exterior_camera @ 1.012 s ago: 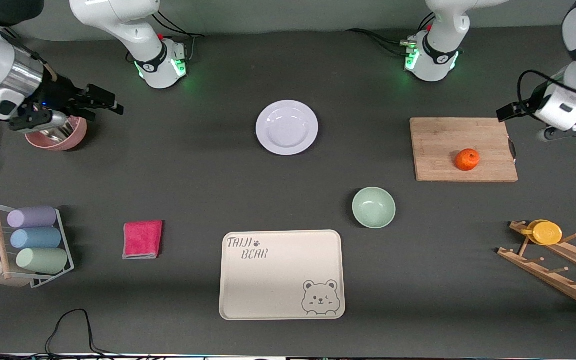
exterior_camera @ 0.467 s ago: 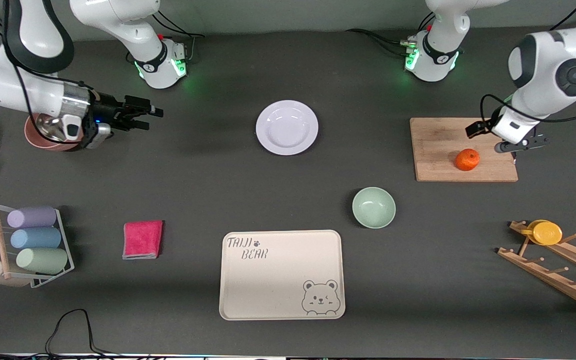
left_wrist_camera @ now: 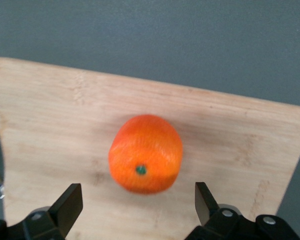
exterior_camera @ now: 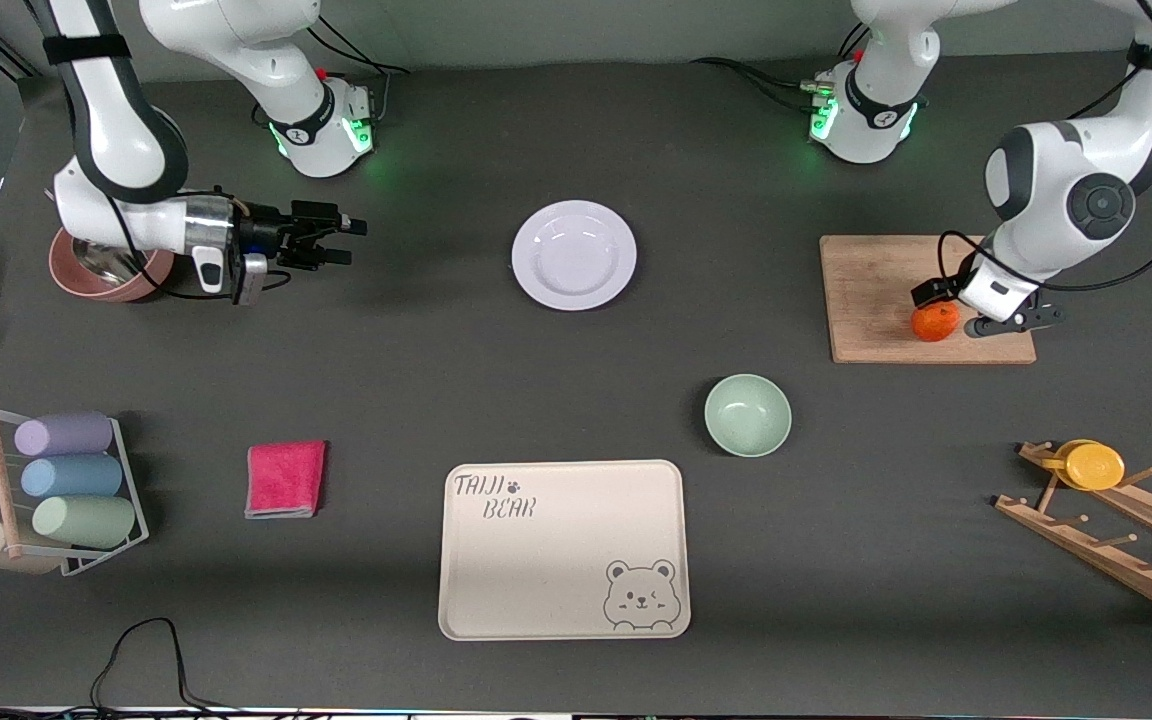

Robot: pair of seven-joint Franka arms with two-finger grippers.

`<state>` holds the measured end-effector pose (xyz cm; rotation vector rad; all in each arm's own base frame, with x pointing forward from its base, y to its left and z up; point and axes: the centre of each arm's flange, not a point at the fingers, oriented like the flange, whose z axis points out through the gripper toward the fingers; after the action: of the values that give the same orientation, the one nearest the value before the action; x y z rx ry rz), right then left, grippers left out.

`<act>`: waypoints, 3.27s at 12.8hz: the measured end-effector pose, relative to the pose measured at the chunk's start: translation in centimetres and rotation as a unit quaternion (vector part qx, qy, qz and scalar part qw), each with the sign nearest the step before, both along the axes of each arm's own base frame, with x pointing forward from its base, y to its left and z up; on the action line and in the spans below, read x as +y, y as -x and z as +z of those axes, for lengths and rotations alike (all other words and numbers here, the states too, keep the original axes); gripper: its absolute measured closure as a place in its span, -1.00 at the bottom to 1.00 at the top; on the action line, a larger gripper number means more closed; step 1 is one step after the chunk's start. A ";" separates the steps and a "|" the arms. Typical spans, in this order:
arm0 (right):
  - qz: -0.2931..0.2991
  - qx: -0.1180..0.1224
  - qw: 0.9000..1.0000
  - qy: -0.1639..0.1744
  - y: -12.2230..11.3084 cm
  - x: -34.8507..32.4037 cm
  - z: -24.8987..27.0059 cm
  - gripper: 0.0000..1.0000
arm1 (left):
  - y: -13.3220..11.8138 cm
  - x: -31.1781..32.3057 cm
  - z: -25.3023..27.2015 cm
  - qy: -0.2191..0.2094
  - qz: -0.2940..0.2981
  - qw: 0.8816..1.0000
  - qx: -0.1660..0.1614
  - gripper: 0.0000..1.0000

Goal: Place orange and plate with both arms
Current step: 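Grasp the orange with the left gripper while the right gripper grips the plate rim, then carry the orange with the left gripper and lower it onto the plate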

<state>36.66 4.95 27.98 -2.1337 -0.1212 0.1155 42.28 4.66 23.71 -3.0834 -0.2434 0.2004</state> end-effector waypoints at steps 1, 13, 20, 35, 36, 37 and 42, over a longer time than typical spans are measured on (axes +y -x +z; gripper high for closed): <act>-0.002 -0.003 1.000 -0.014 0.5 0.1 -1.7 -1.00 | -0.1 0.0 -0.8 0.001 0.000 1.000 0.001 -1.00; -0.044 0.002 0.996 -0.081 6.5 0.3 -15.5 -1.00 | -0.4 0.0 -1.8 0.002 -0.001 1.000 -0.003 -0.33; -0.059 0.033 0.994 -0.083 6.9 0.3 -16.2 -1.00 | -1.7 0.0 -0.3 0.001 -0.002 1.000 -0.004 -0.33; -0.059 0.033 0.994 -0.083 6.5 0.5 -16.2 0.10 | -5.1 -21.1 32.5 0.027 0.027 0.998 0.042 -0.33; -0.058 0.034 0.994 -0.082 6.5 0.5 -16.3 0.10 | -4.6 -25.8 31.4 0.024 0.040 0.998 0.032 -0.33; -0.058 0.035 0.994 -0.082 6.5 0.5 -16.4 0.10 | -3.8 -30.7 29.8 0.025 0.050 0.998 0.024 -0.33; -0.055 0.038 0.995 -0.079 6.4 0.5 -17.0 0.10 | 0.3 -45.4 21.5 0.049 0.069 0.995 0.047 -0.33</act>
<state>30.26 5.40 10.99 -1.9701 0.0306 0.1176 42.00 -40.70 45.24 -3.1443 -0.4569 0.3739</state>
